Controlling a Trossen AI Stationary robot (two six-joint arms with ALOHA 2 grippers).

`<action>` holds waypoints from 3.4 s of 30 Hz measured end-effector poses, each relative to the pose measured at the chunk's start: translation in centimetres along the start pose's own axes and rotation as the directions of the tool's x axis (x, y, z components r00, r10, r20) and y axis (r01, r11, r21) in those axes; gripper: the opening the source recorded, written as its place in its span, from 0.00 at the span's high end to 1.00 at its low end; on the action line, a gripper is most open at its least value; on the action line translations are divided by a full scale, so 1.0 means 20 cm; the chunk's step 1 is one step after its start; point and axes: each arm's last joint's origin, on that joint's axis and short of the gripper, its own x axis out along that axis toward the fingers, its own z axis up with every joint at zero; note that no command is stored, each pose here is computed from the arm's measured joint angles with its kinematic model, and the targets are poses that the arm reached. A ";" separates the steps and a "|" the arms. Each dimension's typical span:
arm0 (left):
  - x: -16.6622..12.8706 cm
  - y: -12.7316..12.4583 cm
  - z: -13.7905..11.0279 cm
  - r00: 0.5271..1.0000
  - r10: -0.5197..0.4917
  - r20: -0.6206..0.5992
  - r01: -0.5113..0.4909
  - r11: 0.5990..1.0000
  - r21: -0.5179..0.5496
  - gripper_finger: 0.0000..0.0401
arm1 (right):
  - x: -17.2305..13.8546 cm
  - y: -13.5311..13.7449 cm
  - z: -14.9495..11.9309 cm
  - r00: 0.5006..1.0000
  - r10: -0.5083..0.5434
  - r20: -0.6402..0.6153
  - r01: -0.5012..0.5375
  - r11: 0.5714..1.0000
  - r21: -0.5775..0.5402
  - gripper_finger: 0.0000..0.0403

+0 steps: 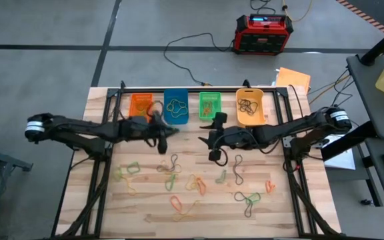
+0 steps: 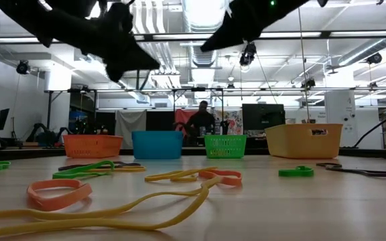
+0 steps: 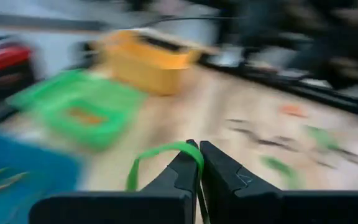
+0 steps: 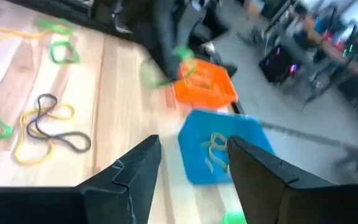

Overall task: Sort rubber bands into baskets
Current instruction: Put the green rubber band into the orange bin, then put the purple rubber band into the light orange bin

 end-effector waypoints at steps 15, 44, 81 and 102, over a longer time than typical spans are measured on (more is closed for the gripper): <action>-0.16 0.58 0.14 0.546 0.633 -0.549 -0.724 0.686 0.071 1.00 | 0.10 -0.08 -0.13 0.989 -0.032 -0.142 0.043 0.997 0.071 0.54; 0.04 0.85 -0.01 0.290 0.596 -0.749 -0.726 0.647 0.234 0.79 | 0.10 -0.10 -0.15 0.987 -0.035 -0.158 0.048 0.996 0.078 0.53; -0.07 -0.48 -0.12 0.722 0.043 -0.690 0.166 0.958 0.233 0.68 | 0.07 -0.07 -0.23 0.961 0.074 -0.265 -0.050 0.994 0.097 0.53; 0.04 -0.53 -0.36 0.645 0.197 -0.738 0.069 0.947 0.314 0.68 | -0.17 -0.10 -0.35 0.974 0.157 -0.161 -0.119 0.968 0.222 0.53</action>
